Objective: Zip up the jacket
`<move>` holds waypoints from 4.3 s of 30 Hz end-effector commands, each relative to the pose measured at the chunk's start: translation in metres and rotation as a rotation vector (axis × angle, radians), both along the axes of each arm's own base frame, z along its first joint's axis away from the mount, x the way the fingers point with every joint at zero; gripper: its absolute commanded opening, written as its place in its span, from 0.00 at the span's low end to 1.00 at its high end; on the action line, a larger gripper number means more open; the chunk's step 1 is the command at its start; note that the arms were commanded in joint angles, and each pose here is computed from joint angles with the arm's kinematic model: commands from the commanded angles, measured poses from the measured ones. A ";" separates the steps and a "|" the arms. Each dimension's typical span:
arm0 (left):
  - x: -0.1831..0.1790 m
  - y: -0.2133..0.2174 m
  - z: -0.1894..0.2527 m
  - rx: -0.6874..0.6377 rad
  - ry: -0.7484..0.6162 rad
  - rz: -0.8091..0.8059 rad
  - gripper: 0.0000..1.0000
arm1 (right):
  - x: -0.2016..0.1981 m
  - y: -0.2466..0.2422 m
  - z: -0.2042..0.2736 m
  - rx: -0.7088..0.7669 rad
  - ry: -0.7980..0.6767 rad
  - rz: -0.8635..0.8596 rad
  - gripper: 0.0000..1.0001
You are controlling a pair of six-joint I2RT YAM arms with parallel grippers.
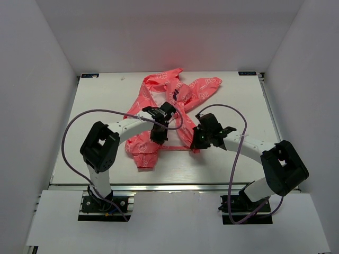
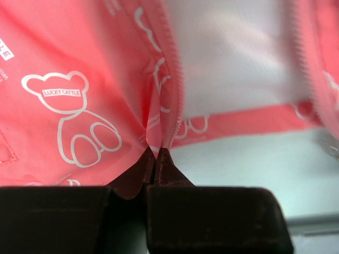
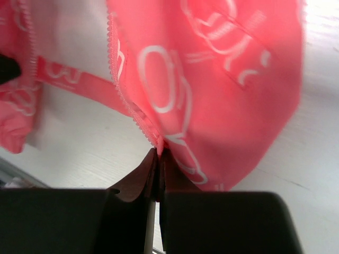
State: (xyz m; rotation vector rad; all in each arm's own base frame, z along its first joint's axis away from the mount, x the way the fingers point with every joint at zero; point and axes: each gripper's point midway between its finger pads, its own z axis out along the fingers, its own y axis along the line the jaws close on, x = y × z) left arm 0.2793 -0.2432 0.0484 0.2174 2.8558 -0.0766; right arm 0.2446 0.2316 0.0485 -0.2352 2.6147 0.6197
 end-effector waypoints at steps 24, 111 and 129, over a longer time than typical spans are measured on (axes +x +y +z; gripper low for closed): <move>0.051 -0.060 0.167 -0.713 -0.484 -0.091 0.00 | 0.045 0.085 0.230 0.738 -0.545 0.415 0.00; -0.010 -0.015 0.058 -0.685 -0.190 -0.066 0.00 | -0.026 0.014 -0.009 -0.018 -0.077 0.188 0.04; -0.012 -0.009 0.060 -0.646 -0.201 -0.092 0.00 | -0.043 -0.003 -0.012 -0.177 -0.007 0.287 0.34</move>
